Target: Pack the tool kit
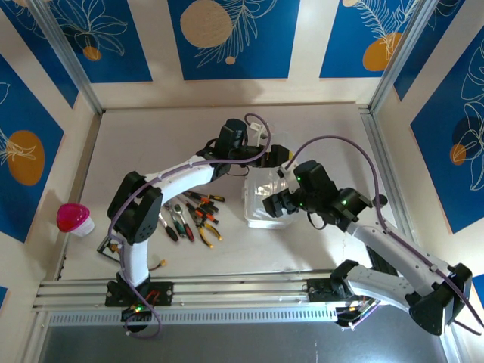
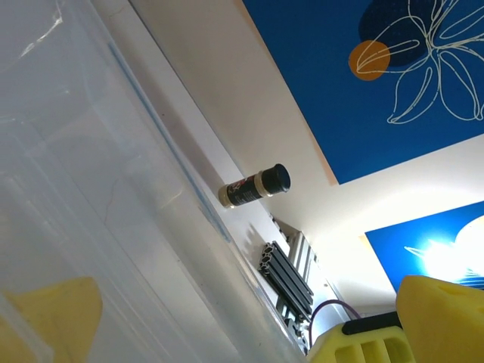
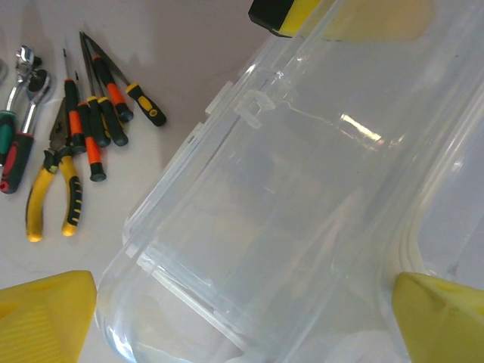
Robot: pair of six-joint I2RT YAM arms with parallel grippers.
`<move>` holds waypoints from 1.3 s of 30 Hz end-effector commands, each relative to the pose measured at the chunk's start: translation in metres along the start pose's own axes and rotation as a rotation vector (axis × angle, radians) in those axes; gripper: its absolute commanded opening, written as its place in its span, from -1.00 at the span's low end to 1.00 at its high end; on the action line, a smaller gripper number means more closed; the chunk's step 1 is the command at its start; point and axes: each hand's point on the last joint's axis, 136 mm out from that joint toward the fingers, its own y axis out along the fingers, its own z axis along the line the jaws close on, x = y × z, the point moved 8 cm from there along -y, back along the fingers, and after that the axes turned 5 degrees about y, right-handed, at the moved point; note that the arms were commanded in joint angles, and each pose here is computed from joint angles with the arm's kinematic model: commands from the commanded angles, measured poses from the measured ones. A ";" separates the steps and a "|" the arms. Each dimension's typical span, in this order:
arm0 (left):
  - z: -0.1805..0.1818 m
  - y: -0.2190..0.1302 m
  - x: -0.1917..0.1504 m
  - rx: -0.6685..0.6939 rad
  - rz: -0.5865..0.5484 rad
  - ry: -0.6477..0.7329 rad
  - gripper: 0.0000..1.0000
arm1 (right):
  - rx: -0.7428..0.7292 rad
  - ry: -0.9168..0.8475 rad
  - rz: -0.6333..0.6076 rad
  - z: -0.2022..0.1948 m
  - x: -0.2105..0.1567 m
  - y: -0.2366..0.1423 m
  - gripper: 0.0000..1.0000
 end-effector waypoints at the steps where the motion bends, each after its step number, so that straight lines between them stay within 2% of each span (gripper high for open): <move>1: -0.019 0.004 0.011 -0.062 -0.019 0.057 0.99 | -0.097 -0.043 0.077 0.000 -0.008 0.005 0.98; 14: -0.024 0.000 0.013 -0.060 -0.025 0.072 1.00 | -0.305 -0.125 0.111 0.006 -0.010 0.014 0.98; 24: -0.020 -0.002 0.011 -0.045 -0.025 0.068 1.00 | -0.250 -0.127 0.042 0.015 -0.005 -0.015 0.98; 30: -0.019 -0.002 0.013 -0.039 -0.027 0.066 0.99 | -0.235 -0.146 0.046 0.019 -0.010 -0.014 0.98; 39: -0.022 -0.004 0.015 -0.042 -0.033 0.069 0.99 | -0.338 -0.161 0.054 0.015 -0.012 0.004 0.98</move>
